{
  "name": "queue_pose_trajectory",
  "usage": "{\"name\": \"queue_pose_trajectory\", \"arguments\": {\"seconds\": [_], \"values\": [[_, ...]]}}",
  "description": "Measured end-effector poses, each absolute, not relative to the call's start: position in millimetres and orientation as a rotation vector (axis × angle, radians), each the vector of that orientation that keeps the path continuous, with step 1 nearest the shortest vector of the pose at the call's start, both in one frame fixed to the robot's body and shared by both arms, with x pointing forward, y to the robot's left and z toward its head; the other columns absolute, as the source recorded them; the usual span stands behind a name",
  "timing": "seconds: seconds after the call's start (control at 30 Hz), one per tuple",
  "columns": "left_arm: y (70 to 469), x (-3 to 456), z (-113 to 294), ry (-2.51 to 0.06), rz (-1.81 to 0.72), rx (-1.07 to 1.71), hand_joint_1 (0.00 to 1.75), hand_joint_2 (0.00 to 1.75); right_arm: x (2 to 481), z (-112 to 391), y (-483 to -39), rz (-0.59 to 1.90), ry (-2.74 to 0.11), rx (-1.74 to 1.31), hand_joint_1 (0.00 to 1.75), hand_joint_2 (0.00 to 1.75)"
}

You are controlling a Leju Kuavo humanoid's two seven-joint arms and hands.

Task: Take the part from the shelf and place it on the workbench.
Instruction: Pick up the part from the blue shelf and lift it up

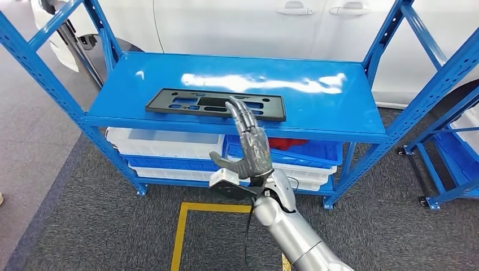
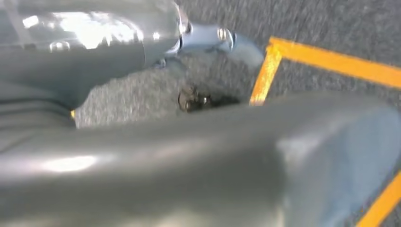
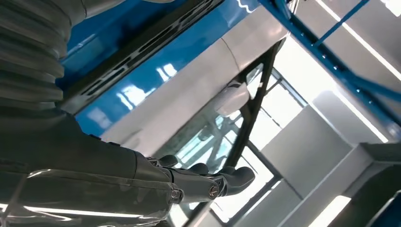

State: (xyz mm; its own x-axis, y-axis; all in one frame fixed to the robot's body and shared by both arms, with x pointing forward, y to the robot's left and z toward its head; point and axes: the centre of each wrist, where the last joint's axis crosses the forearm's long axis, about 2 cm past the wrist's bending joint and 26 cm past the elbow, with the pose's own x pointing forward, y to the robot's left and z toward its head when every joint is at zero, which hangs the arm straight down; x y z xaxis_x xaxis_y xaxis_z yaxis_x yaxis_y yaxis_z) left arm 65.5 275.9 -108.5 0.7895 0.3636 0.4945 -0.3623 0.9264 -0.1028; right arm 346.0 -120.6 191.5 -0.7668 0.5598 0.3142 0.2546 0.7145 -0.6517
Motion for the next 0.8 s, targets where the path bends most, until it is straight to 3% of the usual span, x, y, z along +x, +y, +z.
{"name": "queue_pose_trajectory", "arguments": {"seconds": [0.47, 0.8], "values": [[278, 72, -108, -0.557, 0.368, 0.013, 0.0, 0.0, 338, 211, -51, 1.321, -2.58, -0.827, 0.0, 1.75], [287, 73, -108, -0.561, 0.366, 0.036, 0.0, 0.0, 340, 194, -22, 1.63, -2.485, -0.947, 0.0, 1.75]]}}
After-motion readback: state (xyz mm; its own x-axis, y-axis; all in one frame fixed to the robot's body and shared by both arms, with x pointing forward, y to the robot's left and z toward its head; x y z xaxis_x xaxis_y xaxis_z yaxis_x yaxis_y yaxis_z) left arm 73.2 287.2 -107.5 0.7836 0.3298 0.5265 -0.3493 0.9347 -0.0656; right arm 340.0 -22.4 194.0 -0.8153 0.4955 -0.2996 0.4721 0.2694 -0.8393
